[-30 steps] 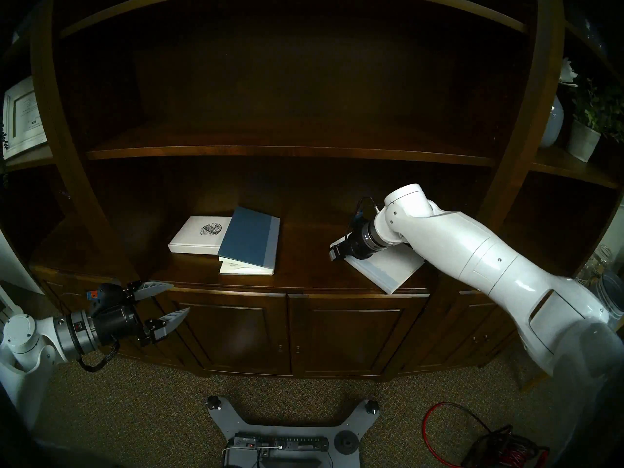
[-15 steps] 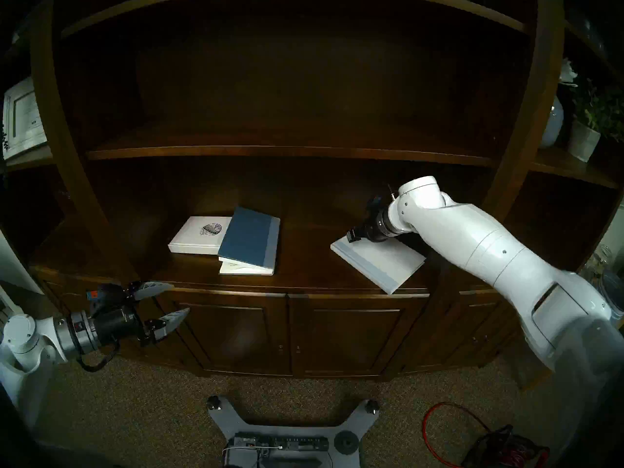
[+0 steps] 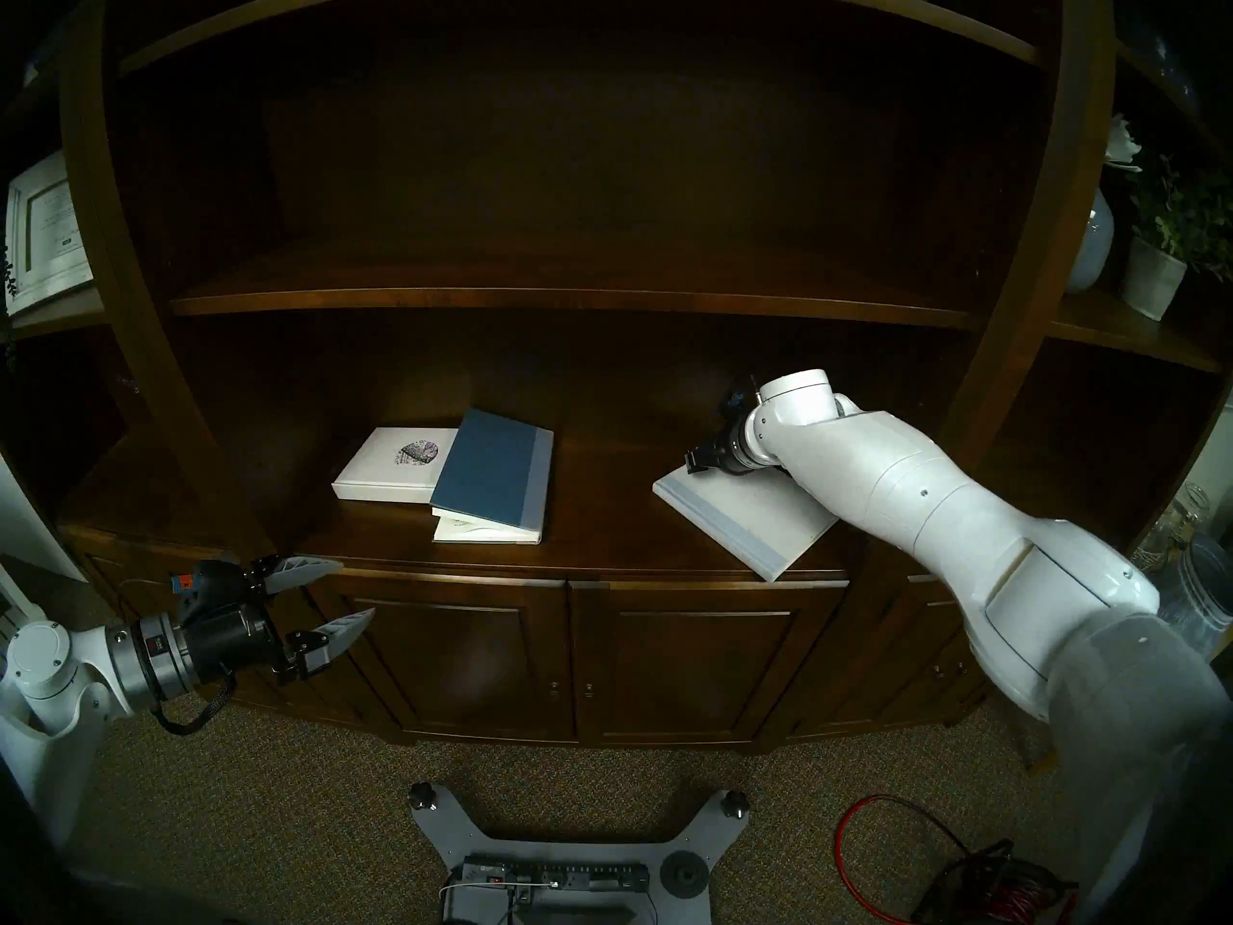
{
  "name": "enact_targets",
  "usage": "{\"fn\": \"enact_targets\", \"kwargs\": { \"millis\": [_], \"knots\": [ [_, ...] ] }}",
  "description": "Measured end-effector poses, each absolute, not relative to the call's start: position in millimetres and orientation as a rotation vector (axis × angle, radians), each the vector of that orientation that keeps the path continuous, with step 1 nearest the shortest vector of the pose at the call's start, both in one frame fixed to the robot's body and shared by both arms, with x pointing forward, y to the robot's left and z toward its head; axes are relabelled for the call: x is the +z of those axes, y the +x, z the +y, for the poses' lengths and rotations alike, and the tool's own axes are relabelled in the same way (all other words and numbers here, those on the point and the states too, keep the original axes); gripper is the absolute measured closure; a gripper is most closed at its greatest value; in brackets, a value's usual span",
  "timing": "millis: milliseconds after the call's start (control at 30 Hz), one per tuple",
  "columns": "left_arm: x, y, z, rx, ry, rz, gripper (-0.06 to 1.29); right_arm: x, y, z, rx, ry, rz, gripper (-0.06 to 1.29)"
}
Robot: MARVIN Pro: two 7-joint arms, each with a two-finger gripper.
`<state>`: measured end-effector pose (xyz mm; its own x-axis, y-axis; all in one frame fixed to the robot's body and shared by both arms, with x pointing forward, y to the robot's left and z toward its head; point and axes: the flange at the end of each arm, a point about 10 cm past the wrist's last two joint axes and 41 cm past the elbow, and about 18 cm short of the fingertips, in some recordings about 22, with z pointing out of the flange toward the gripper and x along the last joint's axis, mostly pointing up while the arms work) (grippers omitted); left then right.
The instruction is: Close the books and align them horizontally on the shelf
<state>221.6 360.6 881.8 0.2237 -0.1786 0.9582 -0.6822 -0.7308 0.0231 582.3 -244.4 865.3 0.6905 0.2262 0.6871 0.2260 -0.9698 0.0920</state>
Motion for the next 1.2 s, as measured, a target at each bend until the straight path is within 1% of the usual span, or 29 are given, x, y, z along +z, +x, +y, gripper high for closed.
{"fn": "enact_targets", "kwargs": {
  "millis": [533,1200],
  "knots": [
    [882,222,361,1.522,2.061,-0.792,-0.03,853,611,-254,1.18,2.838,0.316,0.0],
    [882,222,361,1.523,2.061,-0.792,-0.03,862,619,-258,1.077,2.98,0.355,-0.01]
  ]
}}
